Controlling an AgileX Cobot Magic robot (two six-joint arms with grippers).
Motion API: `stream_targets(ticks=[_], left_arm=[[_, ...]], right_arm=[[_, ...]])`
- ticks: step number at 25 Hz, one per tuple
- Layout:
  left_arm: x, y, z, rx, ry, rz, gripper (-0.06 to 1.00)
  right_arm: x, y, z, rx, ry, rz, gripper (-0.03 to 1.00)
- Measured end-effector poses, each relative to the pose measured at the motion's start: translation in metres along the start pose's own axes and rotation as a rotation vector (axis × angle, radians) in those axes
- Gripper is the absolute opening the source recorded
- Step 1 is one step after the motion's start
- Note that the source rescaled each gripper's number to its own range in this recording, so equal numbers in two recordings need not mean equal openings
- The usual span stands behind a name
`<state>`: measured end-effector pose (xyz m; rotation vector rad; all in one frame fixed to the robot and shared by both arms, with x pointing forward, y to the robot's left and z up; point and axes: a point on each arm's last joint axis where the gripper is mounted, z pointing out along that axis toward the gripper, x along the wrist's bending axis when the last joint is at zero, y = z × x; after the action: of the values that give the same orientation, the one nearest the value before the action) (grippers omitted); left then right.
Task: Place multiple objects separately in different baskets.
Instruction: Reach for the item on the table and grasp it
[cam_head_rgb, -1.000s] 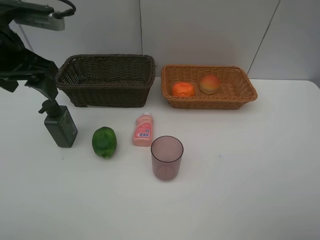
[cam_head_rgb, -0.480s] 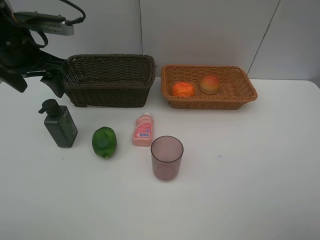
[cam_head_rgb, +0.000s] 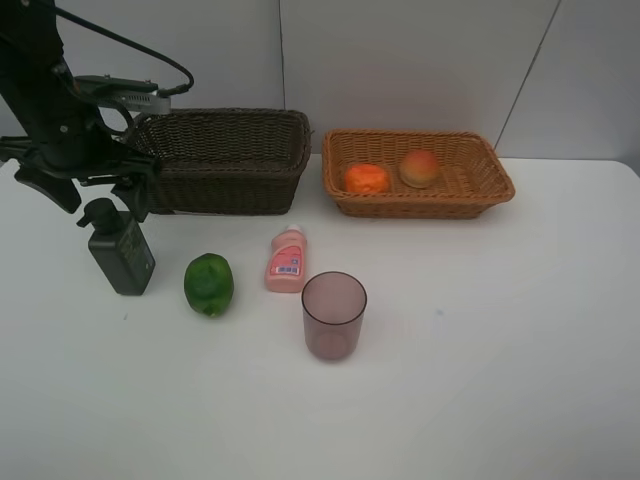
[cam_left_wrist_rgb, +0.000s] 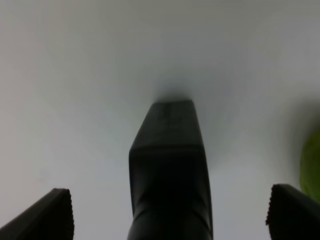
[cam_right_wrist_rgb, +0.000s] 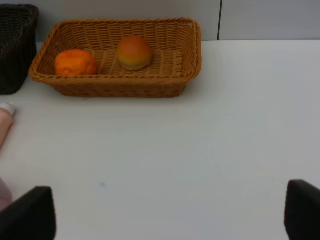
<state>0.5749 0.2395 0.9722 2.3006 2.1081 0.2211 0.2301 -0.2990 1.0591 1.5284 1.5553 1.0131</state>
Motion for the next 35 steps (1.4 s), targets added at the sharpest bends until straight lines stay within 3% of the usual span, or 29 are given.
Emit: stream_targets(ticks=[22, 24, 26, 29, 35], left_arm=[[-0.004, 0.005, 0.041, 0.081, 0.017, -0.008, 0.99], [-0.006, 0.005, 0.041, 0.085, 0.004, -0.018, 0.93], [-0.006, 0.005, 0.042, 0.087, 0.001, -0.021, 0.81], [-0.006, 0.005, 0.042, 0.087, -0.001, -0.021, 0.50], [-0.006, 0.005, 0.043, 0.086, -0.001, -0.021, 0.49]], right_arm=[[0.000, 0.000, 0.000, 0.000, 0.000, 0.000, 0.97], [0.000, 0.000, 0.000, 0.000, 0.000, 0.000, 0.97], [0.000, 0.000, 0.000, 0.000, 0.000, 0.000, 0.97], [0.000, 0.000, 0.000, 0.000, 0.000, 0.000, 0.97], [0.000, 0.000, 0.000, 0.000, 0.000, 0.000, 0.97]])
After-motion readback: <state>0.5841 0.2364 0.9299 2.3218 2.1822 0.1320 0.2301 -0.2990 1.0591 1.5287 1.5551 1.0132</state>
